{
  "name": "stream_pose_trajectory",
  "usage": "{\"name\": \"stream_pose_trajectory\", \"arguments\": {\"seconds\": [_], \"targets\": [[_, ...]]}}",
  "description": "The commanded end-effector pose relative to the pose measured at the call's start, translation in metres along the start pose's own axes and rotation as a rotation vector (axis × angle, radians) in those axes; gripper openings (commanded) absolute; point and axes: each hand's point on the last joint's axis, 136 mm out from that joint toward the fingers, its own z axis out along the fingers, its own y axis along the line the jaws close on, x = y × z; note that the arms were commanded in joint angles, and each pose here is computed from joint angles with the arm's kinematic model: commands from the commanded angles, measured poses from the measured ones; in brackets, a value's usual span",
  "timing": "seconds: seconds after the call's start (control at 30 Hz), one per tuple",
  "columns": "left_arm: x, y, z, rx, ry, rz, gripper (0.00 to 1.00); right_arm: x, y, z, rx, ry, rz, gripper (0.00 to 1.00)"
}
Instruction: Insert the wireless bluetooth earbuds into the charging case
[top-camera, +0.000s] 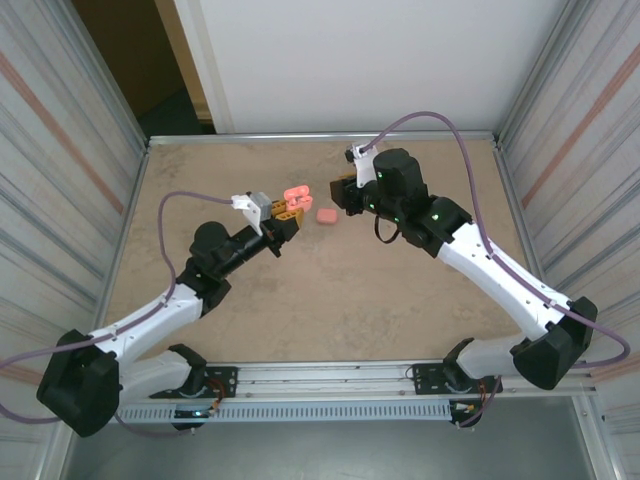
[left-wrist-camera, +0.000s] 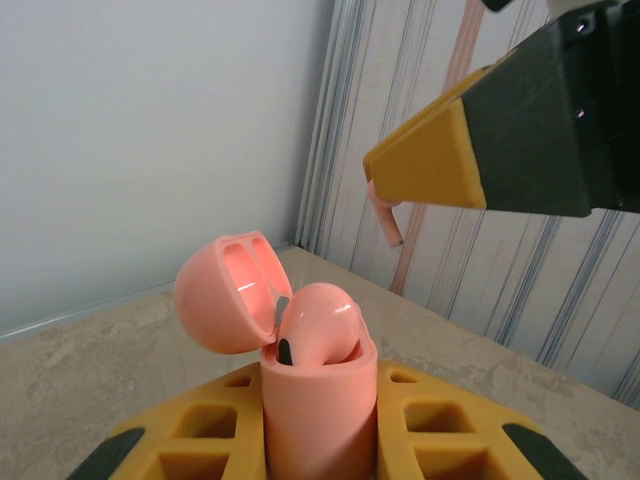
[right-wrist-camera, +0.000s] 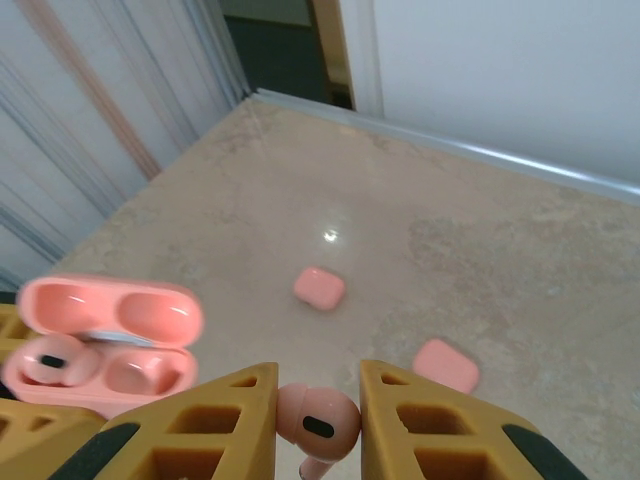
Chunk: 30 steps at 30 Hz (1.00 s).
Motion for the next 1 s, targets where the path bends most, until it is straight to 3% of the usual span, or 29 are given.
{"name": "stream_pose_trajectory", "arguments": {"seconds": [0.0,0.53,0.97], "targets": [[-0.028,-0.005,0.003,0.030,-0.080,0.007,0.00,-0.031,0.017,-0.008,-0.049,-0.091,-0.050,0.24],[-0.029,-0.006,0.002,0.028,-0.079,0.016,0.00,-0.035,0.053,0.014,-0.139,-0.091,-0.087,0.23],[-0.030,-0.006,0.002,0.025,-0.080,0.019,0.00,-0.015,0.054,0.025,-0.139,-0.030,-0.091,0.24]]}}
